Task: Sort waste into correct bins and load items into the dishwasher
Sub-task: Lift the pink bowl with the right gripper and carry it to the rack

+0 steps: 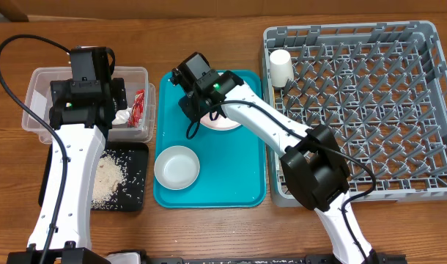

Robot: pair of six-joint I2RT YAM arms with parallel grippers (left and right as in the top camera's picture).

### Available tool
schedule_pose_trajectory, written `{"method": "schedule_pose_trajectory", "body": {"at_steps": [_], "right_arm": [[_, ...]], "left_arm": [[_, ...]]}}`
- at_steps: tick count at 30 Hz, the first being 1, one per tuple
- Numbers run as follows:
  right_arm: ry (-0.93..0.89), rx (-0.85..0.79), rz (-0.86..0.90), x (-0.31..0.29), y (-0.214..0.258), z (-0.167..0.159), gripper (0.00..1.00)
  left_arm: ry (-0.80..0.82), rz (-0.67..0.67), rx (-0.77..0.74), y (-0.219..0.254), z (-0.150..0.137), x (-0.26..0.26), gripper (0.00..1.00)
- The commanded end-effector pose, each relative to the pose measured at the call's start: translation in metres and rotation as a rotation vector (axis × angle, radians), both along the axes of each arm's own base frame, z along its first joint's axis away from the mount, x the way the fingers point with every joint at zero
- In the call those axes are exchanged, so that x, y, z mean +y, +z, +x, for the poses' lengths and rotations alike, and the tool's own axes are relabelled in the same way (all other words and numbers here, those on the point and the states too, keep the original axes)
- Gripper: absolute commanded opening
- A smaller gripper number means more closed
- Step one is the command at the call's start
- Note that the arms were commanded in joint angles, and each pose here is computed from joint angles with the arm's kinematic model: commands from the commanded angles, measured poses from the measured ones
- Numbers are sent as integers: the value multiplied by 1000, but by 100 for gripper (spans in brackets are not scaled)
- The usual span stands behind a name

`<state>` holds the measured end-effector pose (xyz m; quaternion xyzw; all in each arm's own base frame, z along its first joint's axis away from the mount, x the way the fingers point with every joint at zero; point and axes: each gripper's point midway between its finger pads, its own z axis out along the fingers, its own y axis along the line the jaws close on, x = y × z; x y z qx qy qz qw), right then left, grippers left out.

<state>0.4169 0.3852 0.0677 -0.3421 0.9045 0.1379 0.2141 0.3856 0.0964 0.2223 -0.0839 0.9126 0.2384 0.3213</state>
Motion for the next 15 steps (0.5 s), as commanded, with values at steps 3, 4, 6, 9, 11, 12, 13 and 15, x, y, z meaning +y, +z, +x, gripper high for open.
{"method": "schedule_pose_trajectory", "body": {"at_steps": [3, 4, 6, 9, 11, 12, 13, 15], "right_arm": [[-5, 8, -17, -4, -19, -2, 32], [-5, 7, -17, -5, -21, -2, 32], [-5, 13, -22, -6, -24, -4, 32], [-5, 30, -37, -10, -29, -8, 28], [-6, 39, -44, -12, -30, -9, 18], [-7, 42, -47, -12, -30, -10, 15], [-7, 43, -47, -12, -29, -10, 13], [-7, 43, -47, -12, -28, -10, 13]], "left_arm": [[3, 27, -18, 12, 0, 4, 100], [3, 27, -18, 12, 0, 4, 100], [4, 27, -18, 12, 0, 4, 100], [3, 27, -18, 12, 0, 4, 100], [3, 27, -19, 12, 0, 4, 100], [3, 27, -18, 12, 0, 4, 100], [3, 27, -19, 12, 0, 4, 100], [4, 27, -18, 12, 0, 4, 100]]}}
